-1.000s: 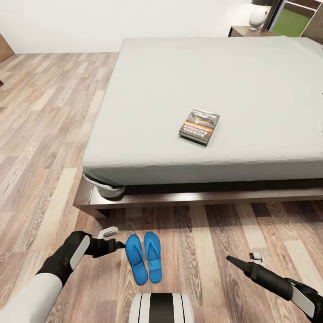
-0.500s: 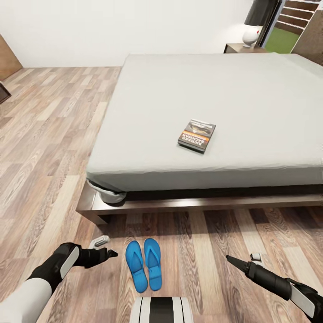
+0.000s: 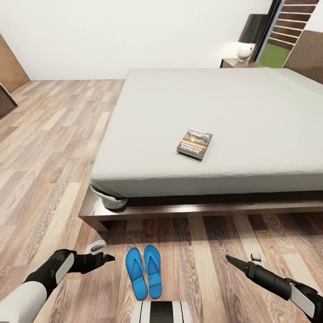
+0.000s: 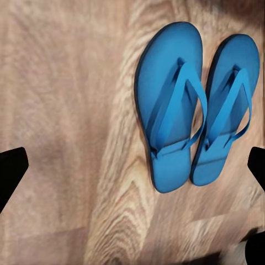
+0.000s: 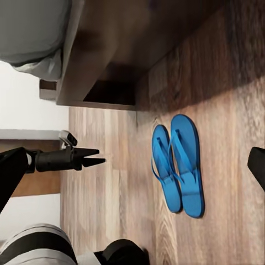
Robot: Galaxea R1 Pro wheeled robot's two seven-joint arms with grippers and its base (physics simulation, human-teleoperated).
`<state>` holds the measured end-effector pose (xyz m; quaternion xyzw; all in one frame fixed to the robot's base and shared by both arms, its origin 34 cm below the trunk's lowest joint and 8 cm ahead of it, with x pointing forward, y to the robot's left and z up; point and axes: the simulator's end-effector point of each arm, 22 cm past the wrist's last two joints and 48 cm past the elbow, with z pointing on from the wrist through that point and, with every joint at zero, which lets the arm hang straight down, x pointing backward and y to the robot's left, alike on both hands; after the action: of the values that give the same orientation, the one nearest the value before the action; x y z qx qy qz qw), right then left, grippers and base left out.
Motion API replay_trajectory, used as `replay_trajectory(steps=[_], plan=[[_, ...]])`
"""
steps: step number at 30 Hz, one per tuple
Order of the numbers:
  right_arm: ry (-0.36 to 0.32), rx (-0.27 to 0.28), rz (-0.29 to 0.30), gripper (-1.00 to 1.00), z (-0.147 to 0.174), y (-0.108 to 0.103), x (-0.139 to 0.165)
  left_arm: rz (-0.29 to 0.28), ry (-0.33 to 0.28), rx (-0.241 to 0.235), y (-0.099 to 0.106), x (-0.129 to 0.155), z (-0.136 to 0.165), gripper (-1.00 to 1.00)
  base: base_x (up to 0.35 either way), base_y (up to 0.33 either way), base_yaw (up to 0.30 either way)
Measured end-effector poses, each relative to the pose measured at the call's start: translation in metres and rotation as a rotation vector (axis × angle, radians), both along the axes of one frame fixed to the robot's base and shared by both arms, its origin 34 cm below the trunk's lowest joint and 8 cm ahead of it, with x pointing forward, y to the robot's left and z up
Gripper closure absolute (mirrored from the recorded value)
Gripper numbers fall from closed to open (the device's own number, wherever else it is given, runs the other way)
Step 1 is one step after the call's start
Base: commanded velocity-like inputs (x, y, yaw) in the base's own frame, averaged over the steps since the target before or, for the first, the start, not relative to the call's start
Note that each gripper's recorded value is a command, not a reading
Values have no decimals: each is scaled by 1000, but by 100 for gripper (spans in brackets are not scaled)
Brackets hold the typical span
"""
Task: In the bedroom, move the book from the bed onto either nightstand, and place the two sandals side by side next to the bed.
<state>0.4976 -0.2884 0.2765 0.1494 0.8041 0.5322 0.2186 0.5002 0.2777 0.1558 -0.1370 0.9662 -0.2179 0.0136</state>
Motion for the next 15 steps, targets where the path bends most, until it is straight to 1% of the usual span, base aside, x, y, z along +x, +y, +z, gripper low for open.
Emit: replay_trajectory(steps=[5,9,15], plan=[[-13,-13,-3,-100,6,-1,4,1,-20,0,2,6,9,-100,0,0,0],[0,-35,-5,-100,1,-3,4,1,-19,1,3,5,9,-100,0,0,0],[30,-84,-7,-100,-11,-7,1,4,-19,5,5,1,5,-100,0,0,0]])
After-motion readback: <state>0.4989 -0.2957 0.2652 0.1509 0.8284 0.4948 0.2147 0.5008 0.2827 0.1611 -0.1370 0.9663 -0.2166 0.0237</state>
